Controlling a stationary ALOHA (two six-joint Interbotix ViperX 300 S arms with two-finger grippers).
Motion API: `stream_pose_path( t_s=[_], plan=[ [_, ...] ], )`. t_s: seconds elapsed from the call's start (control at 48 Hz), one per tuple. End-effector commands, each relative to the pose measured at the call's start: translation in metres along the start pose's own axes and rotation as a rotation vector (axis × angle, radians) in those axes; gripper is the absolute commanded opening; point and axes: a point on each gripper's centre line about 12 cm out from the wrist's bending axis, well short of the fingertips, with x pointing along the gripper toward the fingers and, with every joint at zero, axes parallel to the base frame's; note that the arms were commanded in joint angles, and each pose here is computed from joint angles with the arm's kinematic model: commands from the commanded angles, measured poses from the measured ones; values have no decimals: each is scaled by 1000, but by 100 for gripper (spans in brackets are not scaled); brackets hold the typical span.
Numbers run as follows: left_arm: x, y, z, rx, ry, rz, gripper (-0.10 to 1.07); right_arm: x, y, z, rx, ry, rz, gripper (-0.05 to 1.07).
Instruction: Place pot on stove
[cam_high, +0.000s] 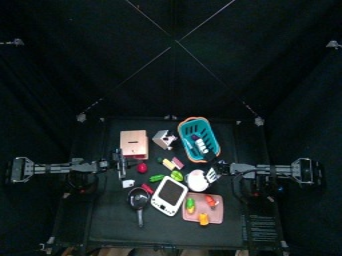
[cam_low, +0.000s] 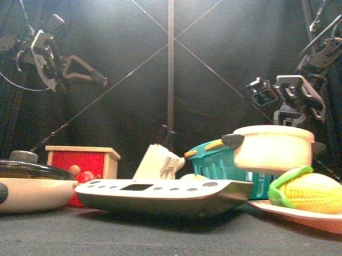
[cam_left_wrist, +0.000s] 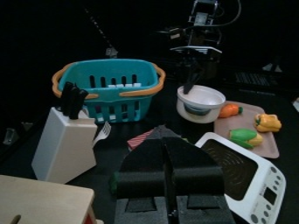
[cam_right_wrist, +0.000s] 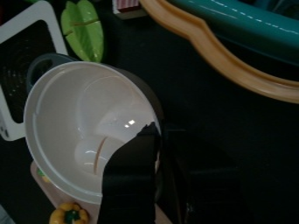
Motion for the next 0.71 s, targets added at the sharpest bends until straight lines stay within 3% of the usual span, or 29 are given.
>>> stream_pose_path(
  t_s=[0.0, 0.292, 0.688],
  plan=[
    [1, 0, 5, -3, -17, 2, 1, -5, 18, 10, -5, -38, 62, 47],
    [1, 0, 5, -3, -17, 0, 1, 0, 70, 30, -46, -86, 191, 47],
    [1, 0, 1, -3, -5, 0, 1, 46, 116, 50, -77, -39, 182, 47]
  ],
)
